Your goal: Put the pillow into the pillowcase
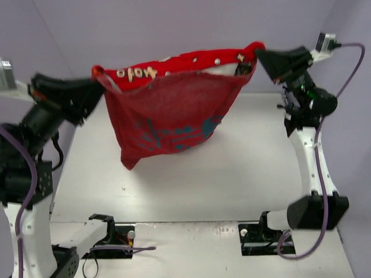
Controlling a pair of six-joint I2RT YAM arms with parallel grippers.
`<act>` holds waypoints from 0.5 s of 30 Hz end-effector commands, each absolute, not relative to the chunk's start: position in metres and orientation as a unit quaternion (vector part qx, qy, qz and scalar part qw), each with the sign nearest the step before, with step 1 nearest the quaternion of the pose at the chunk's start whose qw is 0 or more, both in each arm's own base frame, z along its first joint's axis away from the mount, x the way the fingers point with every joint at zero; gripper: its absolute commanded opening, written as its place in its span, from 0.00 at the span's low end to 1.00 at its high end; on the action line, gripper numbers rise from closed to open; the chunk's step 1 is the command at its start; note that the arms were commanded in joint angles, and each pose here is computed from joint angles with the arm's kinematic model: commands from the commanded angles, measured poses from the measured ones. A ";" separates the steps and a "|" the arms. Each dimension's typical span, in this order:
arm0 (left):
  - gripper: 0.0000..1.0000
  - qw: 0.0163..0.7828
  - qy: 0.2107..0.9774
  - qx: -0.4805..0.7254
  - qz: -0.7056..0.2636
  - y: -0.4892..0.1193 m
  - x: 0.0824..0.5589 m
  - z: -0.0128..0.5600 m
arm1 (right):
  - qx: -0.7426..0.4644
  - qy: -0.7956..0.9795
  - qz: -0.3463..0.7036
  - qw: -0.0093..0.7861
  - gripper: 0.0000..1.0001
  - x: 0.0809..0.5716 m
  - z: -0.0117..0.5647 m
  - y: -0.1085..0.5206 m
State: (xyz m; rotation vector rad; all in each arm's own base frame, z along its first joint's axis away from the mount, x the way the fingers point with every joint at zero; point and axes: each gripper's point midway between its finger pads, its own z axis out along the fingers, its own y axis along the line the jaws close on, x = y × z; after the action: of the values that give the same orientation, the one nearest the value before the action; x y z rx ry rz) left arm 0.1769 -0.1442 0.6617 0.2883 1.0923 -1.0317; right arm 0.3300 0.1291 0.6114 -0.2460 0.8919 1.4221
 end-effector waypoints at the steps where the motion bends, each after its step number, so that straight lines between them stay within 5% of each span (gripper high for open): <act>1: 0.00 0.676 0.490 0.164 -0.526 -0.159 0.138 0.621 | -0.221 0.340 0.594 0.695 0.00 0.231 0.582 0.152; 3: 0.00 0.640 0.527 0.154 -0.537 -0.161 0.118 0.579 | -0.198 0.398 0.604 0.662 0.00 0.219 0.550 0.164; 8: 0.00 0.415 0.663 0.041 -0.622 -0.179 0.110 0.417 | -0.085 0.576 0.592 0.558 0.00 0.202 0.406 0.173; 15: 0.00 0.313 0.714 -0.013 -0.626 -0.183 0.106 0.325 | 0.065 0.739 0.520 0.423 0.00 0.180 0.272 0.157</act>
State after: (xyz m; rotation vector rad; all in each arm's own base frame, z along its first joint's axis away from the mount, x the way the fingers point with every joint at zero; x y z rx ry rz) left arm 0.1030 -0.1817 0.3200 -0.0036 1.8885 -1.6094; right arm 0.1681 0.1650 0.3494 -0.0570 1.5346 1.3889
